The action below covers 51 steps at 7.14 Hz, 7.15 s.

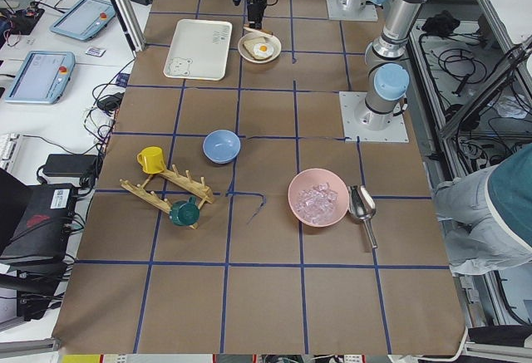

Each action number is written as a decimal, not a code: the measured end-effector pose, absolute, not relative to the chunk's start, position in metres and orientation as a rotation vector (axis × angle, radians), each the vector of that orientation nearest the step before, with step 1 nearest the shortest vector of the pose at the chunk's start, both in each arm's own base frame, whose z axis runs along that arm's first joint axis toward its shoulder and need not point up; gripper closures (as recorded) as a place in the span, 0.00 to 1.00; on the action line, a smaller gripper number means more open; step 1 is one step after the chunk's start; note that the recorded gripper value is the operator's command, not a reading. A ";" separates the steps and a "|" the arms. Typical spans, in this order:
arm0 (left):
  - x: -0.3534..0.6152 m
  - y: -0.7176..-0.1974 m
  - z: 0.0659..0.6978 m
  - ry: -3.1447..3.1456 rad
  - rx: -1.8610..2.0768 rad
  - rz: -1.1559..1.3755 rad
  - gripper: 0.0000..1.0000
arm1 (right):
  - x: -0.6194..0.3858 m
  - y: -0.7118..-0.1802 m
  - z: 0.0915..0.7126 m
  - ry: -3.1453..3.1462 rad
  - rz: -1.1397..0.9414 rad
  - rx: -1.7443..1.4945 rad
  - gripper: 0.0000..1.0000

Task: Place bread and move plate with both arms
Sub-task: 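Lower the bread slice onto the egg toast and open the right gripper, then raise the right gripper away while the left gripper reaches toward the plate, then grasp the rim of the white plate with the left gripper, then slide the plate with the left gripper onto the cream bear tray, then open the left gripper and release the plate rim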

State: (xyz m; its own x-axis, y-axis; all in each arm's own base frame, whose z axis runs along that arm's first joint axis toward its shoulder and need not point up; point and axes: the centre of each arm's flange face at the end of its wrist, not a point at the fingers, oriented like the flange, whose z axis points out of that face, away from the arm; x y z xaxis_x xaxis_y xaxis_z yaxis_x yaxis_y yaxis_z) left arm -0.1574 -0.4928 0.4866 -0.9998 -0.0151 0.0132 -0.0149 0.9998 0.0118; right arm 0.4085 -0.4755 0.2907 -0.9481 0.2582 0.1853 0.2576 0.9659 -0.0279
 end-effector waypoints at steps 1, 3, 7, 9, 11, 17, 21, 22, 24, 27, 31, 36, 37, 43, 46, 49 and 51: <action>-0.157 -0.493 0.487 -3.128 0.023 -0.018 0.00 | 0.411 -0.474 0.289 -2.940 -0.002 -0.388 1.00; -0.158 -0.493 0.487 -3.128 0.023 -0.017 0.00 | 0.414 -0.469 0.283 -2.962 -0.037 -0.388 1.00; -0.158 -0.493 0.486 -3.128 0.023 -0.018 0.00 | 0.413 -0.466 0.273 -2.983 -0.005 -0.399 0.58; -0.158 -0.493 0.487 -3.128 0.023 -0.017 0.00 | 0.414 -0.469 0.280 -3.007 0.036 -0.415 0.41; -0.157 -0.493 0.486 -3.129 0.023 -0.020 0.00 | 0.406 -0.477 0.299 -3.029 0.074 -0.428 0.24; -0.173 -0.496 0.421 -3.032 0.015 -0.160 0.00 | 0.245 -0.536 0.429 -3.138 0.178 -0.153 0.00; -0.192 -0.478 0.278 -2.828 0.045 -0.161 0.01 | 0.172 -0.530 0.507 -3.123 0.165 0.161 0.00; -0.196 -0.476 0.244 -2.780 0.051 -0.159 0.06 | 0.167 -0.520 0.513 -3.131 0.125 0.182 0.00; -0.199 -0.480 0.197 -2.749 0.067 -0.200 0.29 | 0.163 -0.513 0.518 -3.136 0.085 0.197 0.00; -0.202 -0.485 0.171 -2.716 0.122 -0.264 1.00 | 0.162 -0.513 0.513 -3.138 0.056 0.192 0.00; -0.200 -0.490 0.176 -2.687 0.147 -0.245 1.00 | 0.161 -0.513 0.499 -3.142 0.009 0.180 0.00; -0.180 -0.561 0.242 -2.464 0.203 -0.034 1.00 | 0.160 -0.512 0.494 -3.144 -0.004 0.178 0.00; -0.178 -0.589 0.252 -2.460 0.213 0.006 1.00 | 0.160 -0.512 0.494 -3.144 -0.003 0.178 0.00; -0.168 -0.728 0.203 -2.541 0.392 0.026 1.00 | 0.159 -0.514 0.495 -3.145 0.007 0.185 0.00; -0.174 -0.729 0.177 -2.587 0.472 -0.080 0.58 | 0.158 -0.513 0.494 -3.144 0.004 0.183 0.00; -0.183 -0.725 0.186 -2.597 0.475 -0.094 0.00 | 0.158 -0.514 0.494 -3.147 0.004 0.183 0.00; -0.189 -0.712 0.229 -2.607 0.463 -0.103 0.00 | 0.158 -0.514 0.494 -3.147 0.004 0.181 0.00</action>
State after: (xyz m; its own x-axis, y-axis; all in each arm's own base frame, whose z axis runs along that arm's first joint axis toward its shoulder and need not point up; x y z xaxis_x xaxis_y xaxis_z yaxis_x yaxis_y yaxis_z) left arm -0.1894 -0.7122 0.2293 -0.8239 -0.3418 0.4521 -0.3049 0.9397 0.1549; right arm 0.1584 -0.5135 0.4943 -0.9933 -0.1148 -0.0106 -0.1148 0.9934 -0.0029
